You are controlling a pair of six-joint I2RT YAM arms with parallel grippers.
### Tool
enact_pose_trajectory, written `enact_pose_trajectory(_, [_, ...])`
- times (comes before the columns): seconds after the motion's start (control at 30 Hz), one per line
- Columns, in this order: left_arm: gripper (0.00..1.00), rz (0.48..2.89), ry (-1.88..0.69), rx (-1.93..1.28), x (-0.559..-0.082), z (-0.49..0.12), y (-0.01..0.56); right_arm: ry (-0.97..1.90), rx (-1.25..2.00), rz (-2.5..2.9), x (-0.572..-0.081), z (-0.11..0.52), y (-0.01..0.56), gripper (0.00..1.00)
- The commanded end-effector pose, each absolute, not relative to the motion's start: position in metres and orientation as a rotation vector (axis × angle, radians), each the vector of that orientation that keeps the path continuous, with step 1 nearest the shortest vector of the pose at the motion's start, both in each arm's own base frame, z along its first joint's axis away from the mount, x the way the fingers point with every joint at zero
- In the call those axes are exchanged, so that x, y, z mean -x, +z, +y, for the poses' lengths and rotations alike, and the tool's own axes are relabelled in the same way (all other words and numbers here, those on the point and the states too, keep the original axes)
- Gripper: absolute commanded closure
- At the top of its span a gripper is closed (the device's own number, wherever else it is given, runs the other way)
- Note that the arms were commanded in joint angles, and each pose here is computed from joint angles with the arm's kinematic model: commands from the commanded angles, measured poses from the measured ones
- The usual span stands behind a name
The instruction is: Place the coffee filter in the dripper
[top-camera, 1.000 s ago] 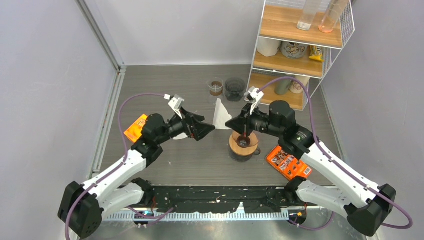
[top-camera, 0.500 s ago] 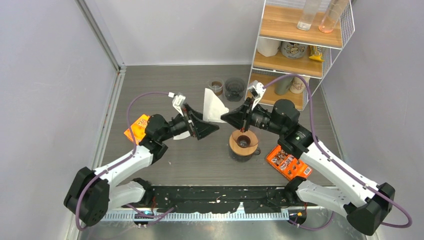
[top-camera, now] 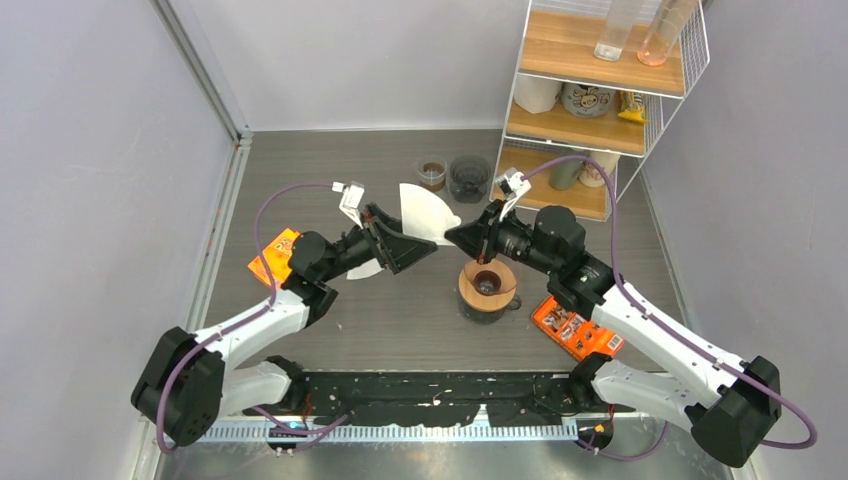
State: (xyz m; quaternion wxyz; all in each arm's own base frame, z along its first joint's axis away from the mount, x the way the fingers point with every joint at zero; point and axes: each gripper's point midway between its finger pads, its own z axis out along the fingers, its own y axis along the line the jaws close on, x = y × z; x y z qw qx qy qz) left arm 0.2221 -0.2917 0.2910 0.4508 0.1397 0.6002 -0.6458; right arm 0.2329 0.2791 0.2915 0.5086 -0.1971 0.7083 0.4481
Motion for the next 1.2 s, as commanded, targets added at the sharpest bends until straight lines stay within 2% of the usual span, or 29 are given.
enact_pose_trajectory(0.0, [0.10, 1.384, -1.572, -0.283, -0.227, -0.282, 0.313, 1.076, 0.380, 1.623, -0.241, 0.274, 0.312, 0.95])
enact_pose_trajectory(0.37, [0.39, 1.381, -1.552, -0.200, -0.239, -0.279, 0.316, 1.136, 0.225, 1.567, -0.242, 0.264, 0.310, 0.95])
enact_pose_trajectory(0.7, [0.54, 1.358, -1.610, -0.198, -0.242, -0.286, 0.320, 1.214, 0.159, 1.505, -0.240, 0.264, 0.316, 0.95])
enact_pose_trajectory(0.83, [0.70, 1.343, -1.620, -0.203, -0.242, -0.287, 0.323, 1.227, 0.171, 1.516, -0.238, 0.266, 0.313, 0.95])
enact_pose_trajectory(1.0, [0.99, 1.335, -1.600, -0.205, -0.244, -0.286, 0.325, 1.228, 0.189, 1.524, -0.234, 0.266, 0.309, 0.92])
enact_pose_trajectory(1.07, [1.00, 1.339, -1.579, -0.228, -0.243, -0.286, 0.323, 1.210, 0.200, 1.527, -0.232, 0.263, 0.309, 0.83])
enact_pose_trajectory(1.13, [1.00, 1.337, -1.564, -0.296, -0.237, -0.288, 0.323, 1.169, 0.206, 1.535, -0.233, 0.258, 0.308, 0.65])
enact_pose_trajectory(1.17, [1.00, 1.336, -1.555, -0.345, -0.232, -0.289, 0.322, 1.132, 0.190, 1.557, -0.235, 0.253, 0.304, 0.45])
